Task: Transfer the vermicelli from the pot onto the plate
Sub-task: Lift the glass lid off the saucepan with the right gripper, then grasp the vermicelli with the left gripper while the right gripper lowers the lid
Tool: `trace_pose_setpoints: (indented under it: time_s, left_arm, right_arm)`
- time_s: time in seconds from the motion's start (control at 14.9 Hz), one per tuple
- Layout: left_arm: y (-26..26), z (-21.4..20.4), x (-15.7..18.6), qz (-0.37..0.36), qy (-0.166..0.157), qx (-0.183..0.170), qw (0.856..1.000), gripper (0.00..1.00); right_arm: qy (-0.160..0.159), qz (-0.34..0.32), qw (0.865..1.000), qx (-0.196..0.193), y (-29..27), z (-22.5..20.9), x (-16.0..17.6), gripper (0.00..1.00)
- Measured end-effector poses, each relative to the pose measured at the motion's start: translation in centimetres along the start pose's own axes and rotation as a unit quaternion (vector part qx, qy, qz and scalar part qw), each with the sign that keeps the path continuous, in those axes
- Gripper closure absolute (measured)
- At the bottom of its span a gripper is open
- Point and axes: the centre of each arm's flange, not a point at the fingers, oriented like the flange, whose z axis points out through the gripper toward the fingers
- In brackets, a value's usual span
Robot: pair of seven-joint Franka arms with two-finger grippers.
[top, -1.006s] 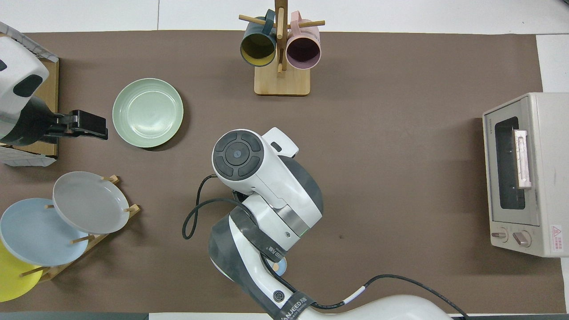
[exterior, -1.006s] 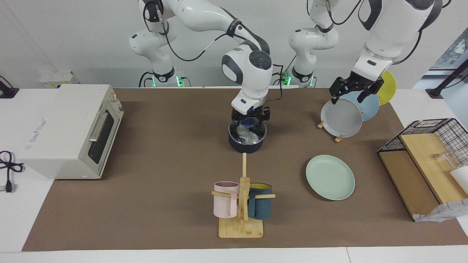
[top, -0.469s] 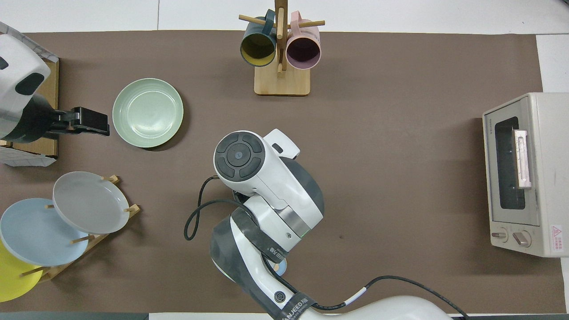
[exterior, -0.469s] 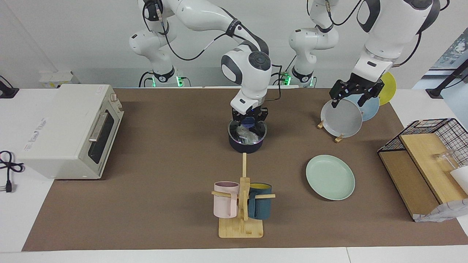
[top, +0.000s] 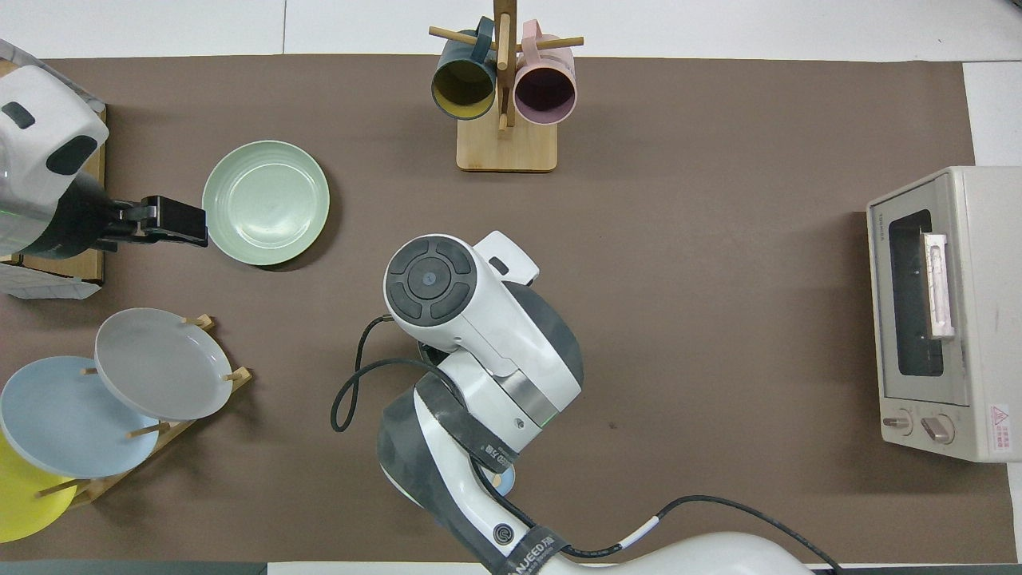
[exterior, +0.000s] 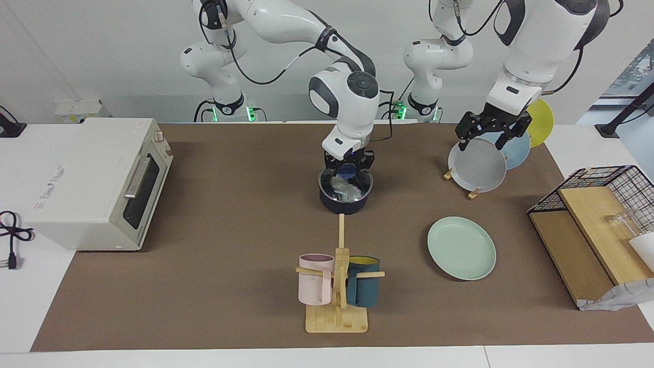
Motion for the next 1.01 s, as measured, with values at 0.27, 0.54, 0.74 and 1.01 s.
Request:
trace_pose_setpoints:
  time_s: [0.27,0.54,0.74,1.01]
  left_arm:
    - [0.2,0.3,0.0,0.002,-0.003,0.000,1.000,0.00]
    - [1.8,0.8,0.0,0.018,-0.002,-0.001,1.000,0.00]
    - [5.8,2.8,-0.3,0.050,-0.009,-0.002,0.999,0.00]
    - [15.3,9.0,-0.8,0.065,-0.016,-0.010,0.998,0.00]
  right_arm:
    - [0.003,-0.009,1.000,0.002,3.1,-3.8,2.0,0.33]
    - [-0.006,-0.043,0.999,0.002,11.6,-7.5,6.3,0.33]
    - [-0.019,-0.069,0.997,0.001,17.3,-7.8,8.7,0.33]
    - [-0.025,-0.096,0.995,0.001,22.4,-7.6,10.7,0.33]
